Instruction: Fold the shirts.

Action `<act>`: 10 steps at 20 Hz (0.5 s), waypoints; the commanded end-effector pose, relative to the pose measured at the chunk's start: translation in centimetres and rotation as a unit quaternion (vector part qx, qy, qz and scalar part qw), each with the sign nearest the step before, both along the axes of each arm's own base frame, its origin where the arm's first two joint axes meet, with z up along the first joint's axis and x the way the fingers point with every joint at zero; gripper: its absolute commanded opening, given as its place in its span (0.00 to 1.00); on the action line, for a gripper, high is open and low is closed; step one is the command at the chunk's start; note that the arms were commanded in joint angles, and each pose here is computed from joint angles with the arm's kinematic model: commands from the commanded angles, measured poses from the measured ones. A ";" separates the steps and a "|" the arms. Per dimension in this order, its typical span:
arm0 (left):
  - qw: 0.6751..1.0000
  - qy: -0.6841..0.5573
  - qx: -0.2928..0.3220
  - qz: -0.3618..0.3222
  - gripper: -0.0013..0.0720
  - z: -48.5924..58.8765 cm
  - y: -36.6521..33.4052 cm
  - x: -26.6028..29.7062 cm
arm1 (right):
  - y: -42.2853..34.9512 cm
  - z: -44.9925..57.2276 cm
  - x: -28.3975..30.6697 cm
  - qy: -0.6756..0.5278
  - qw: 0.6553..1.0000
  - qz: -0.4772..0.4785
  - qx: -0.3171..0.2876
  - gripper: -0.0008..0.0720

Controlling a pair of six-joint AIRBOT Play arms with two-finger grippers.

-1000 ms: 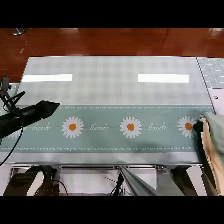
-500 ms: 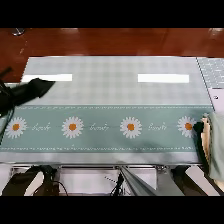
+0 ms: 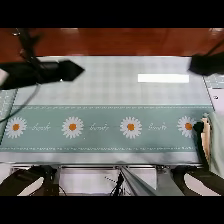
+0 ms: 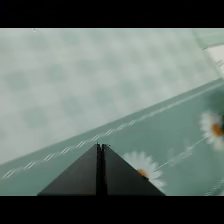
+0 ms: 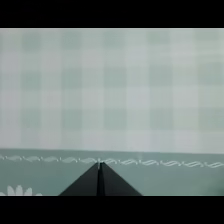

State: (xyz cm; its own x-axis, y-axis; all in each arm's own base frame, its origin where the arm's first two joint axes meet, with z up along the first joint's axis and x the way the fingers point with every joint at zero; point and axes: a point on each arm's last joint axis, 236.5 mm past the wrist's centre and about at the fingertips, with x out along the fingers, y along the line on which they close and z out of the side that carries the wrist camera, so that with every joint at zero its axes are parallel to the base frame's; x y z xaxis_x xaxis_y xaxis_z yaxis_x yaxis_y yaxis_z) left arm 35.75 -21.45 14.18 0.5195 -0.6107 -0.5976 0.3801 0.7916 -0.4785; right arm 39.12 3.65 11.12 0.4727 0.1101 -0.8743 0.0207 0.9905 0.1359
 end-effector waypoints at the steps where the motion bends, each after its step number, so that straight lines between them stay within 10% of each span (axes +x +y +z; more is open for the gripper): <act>1: 0.984 0.106 0.131 0.049 0.05 -11.3 3.2 -0.7 | 3.9 -10.6 -1.9 0.055 0.996 0.042 -0.058 0.04; 10: 0.980 0.126 0.134 0.081 0.05 -12.0 5.4 2.1 | 3.1 -11.9 -1.9 0.084 0.994 0.029 -0.066 0.04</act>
State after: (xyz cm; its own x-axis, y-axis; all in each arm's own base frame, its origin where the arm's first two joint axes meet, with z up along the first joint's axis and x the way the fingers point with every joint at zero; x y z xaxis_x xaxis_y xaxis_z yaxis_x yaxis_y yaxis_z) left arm 37.59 -16.55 2.75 0.4186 -0.3572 -0.8350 0.1503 0.9340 -0.3243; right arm 37.48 6.77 -0.30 0.3278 0.0238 -0.9445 -0.0244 0.9996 0.0167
